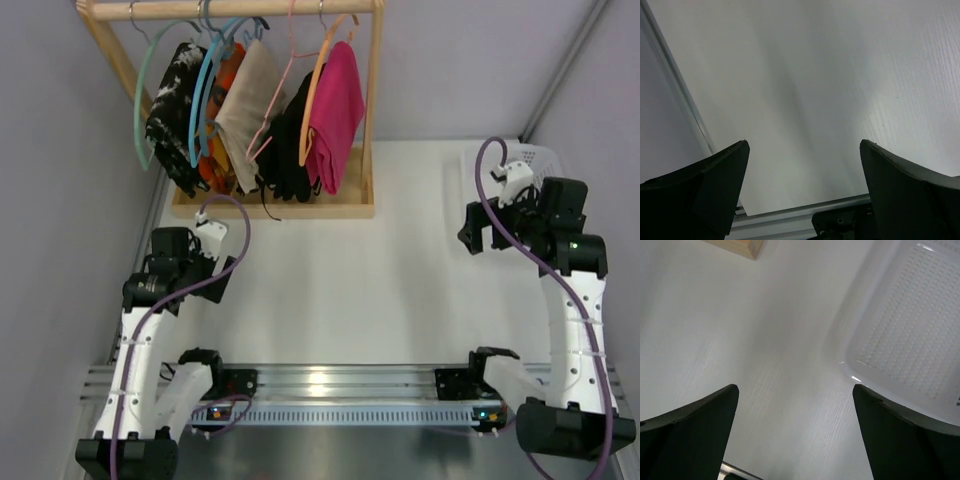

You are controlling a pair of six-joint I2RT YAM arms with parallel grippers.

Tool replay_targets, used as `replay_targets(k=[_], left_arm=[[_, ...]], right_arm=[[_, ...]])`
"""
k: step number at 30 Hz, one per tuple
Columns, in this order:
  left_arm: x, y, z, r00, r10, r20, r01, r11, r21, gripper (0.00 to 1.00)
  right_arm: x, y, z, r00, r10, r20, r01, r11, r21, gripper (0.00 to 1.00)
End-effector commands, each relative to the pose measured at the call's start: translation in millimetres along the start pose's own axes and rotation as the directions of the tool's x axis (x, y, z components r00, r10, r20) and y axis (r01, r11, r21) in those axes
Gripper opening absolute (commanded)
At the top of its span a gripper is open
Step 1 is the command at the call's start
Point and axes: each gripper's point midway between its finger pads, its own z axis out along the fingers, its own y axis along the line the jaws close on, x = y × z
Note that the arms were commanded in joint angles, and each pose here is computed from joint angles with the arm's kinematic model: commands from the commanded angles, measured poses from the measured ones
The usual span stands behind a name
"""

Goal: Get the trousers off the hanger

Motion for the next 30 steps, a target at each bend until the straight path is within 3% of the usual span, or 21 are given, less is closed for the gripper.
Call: replay_targets(k=[1, 5, 10, 21, 25, 30], left_arm=[[-29, 3, -26, 0.991, -0.012, 0.13, 0.014, 1.0, -0.013, 0.99], [-48, 8, -46, 0.978, -0.025, 0.209, 0.032, 0.999, -0.03, 0.99], [-74, 9, -80, 0.938, -0.085, 0.337, 0.099, 0.995, -0.022, 0.99], [-110, 11, -137, 0.839, -0.212, 0.501, 0.232, 0.972, 0.023, 0.99], [-106, 14, -140, 0.832, -0.216, 0.51, 0.249, 0.968, 0.004, 0.99], [-106, 17, -144, 0.824, -0.221, 0.521, 0.267, 0.964, -0.014, 0.99]], right_arm=[[-54, 14, -22, 0.99, -0.018, 0.142, 0.025, 0.999, -0.047, 0.99], [-99, 28, -19, 0.978, 0.05, 0.202, -0.017, 0.987, -0.161, 0.99], [-178, 48, -32, 0.924, 0.154, 0.351, -0.054, 0.959, -0.278, 0.99], [-255, 139, -2, 0.873, 0.362, 0.327, -0.134, 0.823, -0.552, 0.99], [-277, 160, -4, 0.803, 0.51, 0.309, -0.229, 0.742, -0.63, 0.9], [-298, 204, -9, 0.757, 0.585, 0.291, -0.243, 0.665, -0.706, 0.82]])
